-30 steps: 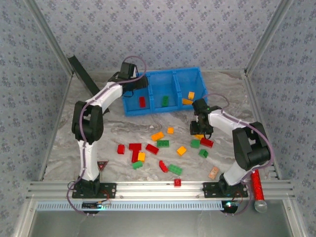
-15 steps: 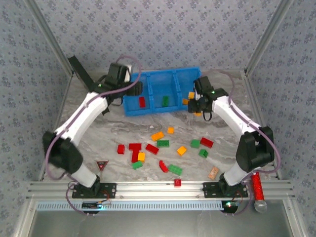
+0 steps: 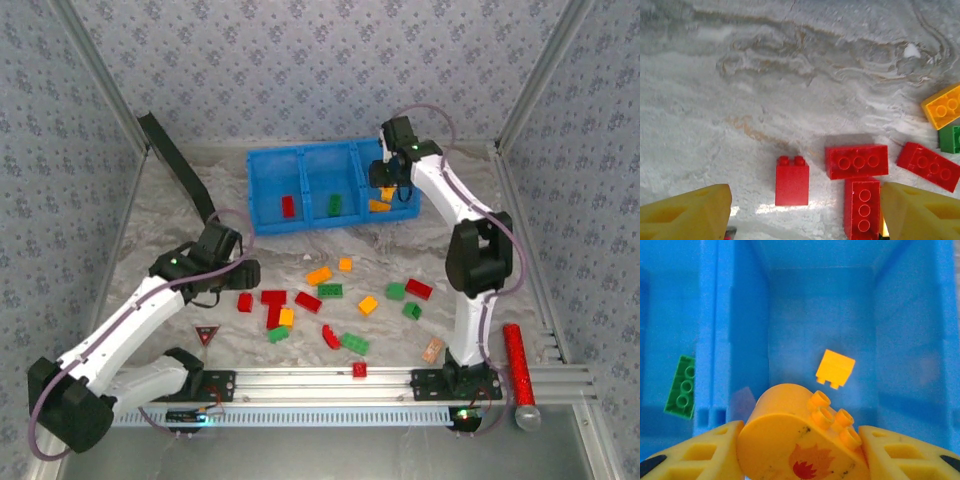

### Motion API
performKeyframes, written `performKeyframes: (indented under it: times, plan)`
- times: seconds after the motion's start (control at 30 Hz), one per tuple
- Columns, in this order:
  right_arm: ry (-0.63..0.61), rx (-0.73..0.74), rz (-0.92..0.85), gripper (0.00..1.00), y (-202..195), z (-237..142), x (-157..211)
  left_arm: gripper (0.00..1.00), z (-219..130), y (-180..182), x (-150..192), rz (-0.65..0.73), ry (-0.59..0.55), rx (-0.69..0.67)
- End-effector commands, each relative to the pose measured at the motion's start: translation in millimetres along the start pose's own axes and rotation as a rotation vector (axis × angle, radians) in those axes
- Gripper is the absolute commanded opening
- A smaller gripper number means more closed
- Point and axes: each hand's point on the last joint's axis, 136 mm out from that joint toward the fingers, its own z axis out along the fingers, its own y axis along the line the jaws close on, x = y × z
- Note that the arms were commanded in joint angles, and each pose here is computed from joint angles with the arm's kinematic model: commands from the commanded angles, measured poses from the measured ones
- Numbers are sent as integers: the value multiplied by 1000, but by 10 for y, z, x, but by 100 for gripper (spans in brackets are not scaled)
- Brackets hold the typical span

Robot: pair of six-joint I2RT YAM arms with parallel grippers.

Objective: Sort the legos into containers by color
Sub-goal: Place the lego in the container.

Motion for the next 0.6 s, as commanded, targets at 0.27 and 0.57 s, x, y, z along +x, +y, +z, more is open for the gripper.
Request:
performKeyframes:
  times: [0.27, 0.57]
  plan:
    - [71, -4, 63, 36, -249, 693, -162, 76, 292, 253, 409, -99, 74, -98]
    - [84, -32, 62, 42, -201, 850, -120, 76, 448, 200, 510, -109, 114, -70]
